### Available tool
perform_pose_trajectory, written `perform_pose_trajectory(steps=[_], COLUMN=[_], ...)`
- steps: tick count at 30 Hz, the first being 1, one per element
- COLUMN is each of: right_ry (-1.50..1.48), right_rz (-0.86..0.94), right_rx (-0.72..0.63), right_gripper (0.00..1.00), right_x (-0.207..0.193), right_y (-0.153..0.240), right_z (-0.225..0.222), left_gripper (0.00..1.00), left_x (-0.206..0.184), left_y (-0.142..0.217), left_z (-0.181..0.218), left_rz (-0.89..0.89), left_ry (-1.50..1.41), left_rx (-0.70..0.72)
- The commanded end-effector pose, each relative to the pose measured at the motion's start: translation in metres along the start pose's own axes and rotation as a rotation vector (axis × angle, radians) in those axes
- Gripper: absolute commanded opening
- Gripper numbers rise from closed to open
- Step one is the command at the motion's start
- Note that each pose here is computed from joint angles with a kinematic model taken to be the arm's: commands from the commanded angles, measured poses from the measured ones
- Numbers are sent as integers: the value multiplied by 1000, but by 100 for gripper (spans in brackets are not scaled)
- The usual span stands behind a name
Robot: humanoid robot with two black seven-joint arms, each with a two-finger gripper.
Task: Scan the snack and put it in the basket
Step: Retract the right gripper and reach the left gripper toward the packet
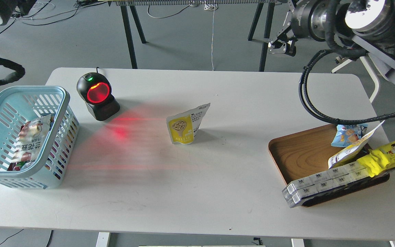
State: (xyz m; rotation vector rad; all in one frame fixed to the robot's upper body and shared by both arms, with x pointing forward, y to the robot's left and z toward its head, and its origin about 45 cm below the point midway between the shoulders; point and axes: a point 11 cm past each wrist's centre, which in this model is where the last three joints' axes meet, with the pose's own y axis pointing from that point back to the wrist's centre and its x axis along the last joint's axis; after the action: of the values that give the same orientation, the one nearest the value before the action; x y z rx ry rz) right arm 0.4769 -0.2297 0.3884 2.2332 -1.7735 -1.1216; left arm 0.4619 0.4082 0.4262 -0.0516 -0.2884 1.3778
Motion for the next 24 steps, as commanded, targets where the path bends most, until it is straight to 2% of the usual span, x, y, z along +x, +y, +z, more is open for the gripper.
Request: perform_pose_trajectory(steps=[1, 6, 8, 12, 19, 24], right_ry=[-85, -176, -200, -232, -255, -267], right_rz=[-96, -223, -266, -374, -352, -358], right_rx=[81, 260, 331, 393, 378, 375], right_gripper=[99, 99, 99, 99, 99, 99], right_x=[35, 89, 110, 125, 149, 147], right_y=[2, 5, 4, -8, -13, -15], right_z=[-15, -33, -32, -5, 27, 30], left_gripper=[100, 100, 100, 100, 100, 100], left_x=[17, 14, 5, -19, -60, -94], left_y=[24, 63, 75, 102, 117, 110], left_z=[40, 92, 100, 85, 52, 26], left_rz=[-50, -147, -195, -318, -537, -681], left_ry=[-209, -479, -567, -668, -971, -1213], left_rx=[-10, -18, -7, 77, 106, 34])
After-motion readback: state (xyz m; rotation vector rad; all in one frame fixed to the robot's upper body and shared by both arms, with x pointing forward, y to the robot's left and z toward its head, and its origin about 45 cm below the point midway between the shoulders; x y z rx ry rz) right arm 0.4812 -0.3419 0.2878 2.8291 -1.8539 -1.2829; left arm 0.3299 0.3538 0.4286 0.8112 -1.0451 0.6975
